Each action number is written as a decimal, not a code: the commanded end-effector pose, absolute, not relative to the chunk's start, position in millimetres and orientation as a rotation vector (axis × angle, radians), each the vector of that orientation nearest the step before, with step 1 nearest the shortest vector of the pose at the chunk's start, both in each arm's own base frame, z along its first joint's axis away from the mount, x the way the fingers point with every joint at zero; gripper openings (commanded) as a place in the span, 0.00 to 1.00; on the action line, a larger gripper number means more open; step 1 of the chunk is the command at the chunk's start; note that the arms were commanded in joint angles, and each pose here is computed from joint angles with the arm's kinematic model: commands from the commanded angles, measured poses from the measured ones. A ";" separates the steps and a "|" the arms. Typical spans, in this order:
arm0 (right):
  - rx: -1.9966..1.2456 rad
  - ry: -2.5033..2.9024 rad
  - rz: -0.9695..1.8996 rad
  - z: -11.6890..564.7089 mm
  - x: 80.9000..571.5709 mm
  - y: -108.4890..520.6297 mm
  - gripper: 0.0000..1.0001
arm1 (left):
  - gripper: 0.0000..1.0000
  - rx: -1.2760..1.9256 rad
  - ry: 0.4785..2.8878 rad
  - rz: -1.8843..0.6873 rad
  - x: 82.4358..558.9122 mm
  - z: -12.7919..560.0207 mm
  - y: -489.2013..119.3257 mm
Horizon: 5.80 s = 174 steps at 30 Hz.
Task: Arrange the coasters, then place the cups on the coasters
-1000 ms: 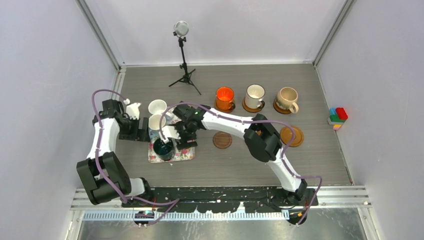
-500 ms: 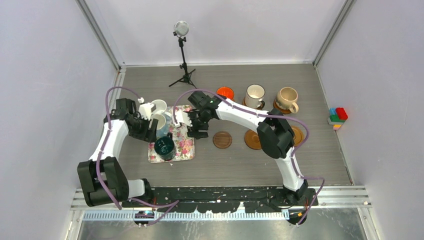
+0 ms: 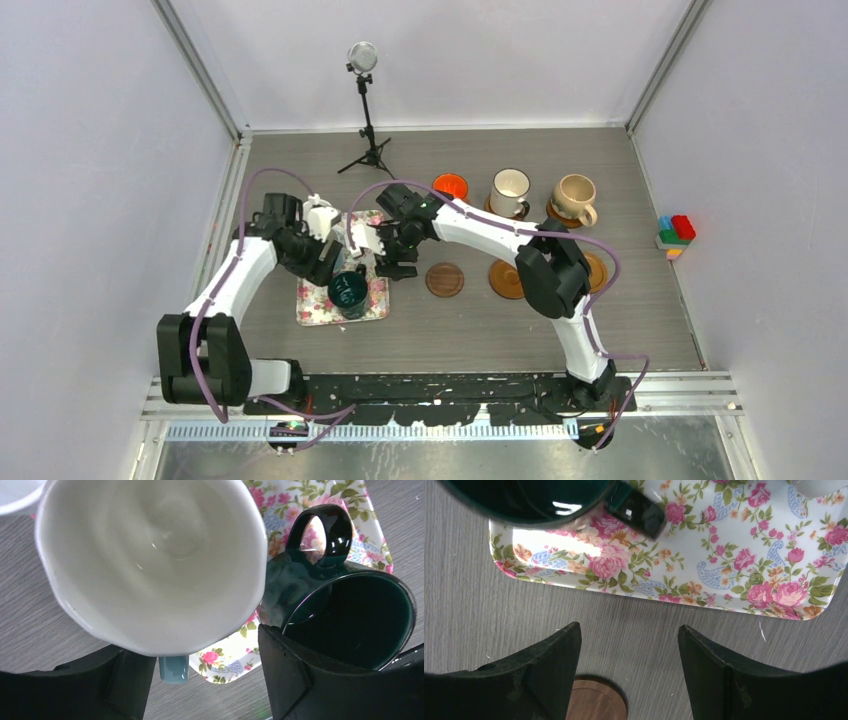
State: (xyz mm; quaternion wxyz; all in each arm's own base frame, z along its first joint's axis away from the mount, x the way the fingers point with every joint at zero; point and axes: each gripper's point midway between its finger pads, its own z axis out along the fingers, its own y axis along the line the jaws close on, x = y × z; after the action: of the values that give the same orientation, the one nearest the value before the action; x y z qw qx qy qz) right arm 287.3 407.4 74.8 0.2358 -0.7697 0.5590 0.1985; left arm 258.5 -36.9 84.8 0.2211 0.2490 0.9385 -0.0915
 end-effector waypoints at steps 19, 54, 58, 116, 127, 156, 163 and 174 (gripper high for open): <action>-2.407 1.074 0.424 93.8 256.6 455.7 0.75 | 0.93 0.395 2.578 -0.228 288.8 110.2 -3.2; -2.053 1.501 0.556 76.1 242.8 468.0 0.47 | 0.95 0.199 2.530 -0.284 285.5 123.8 20.6; -1.982 1.517 0.544 86.2 248.9 466.7 0.32 | 0.95 0.194 2.535 -0.285 285.4 122.3 21.5; -0.438 2.462 0.103 82.4 259.0 -66.9 0.01 | 1.00 0.234 2.527 -0.266 281.9 117.0 22.5; -0.444 2.532 0.040 44.7 243.5 -76.4 0.01 | 1.00 0.233 2.525 -0.263 285.9 118.3 24.0; -0.472 2.615 0.082 37.0 204.0 -73.7 0.49 | 1.00 0.242 2.532 -0.246 285.5 116.7 26.3; -0.459 2.607 0.069 51.5 199.2 -72.5 0.68 | 1.00 0.251 2.536 -0.249 284.5 114.4 26.0; -0.503 2.597 0.128 97.7 197.8 -65.3 0.79 | 1.00 0.253 2.553 -0.238 281.5 119.0 28.1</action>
State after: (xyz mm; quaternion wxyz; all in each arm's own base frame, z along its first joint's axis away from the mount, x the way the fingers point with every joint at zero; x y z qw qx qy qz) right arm 197.7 -69.6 73.6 0.2311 -0.1708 0.9569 0.0415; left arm 276.5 22.2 108.4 0.2665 0.0914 0.9542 -0.1005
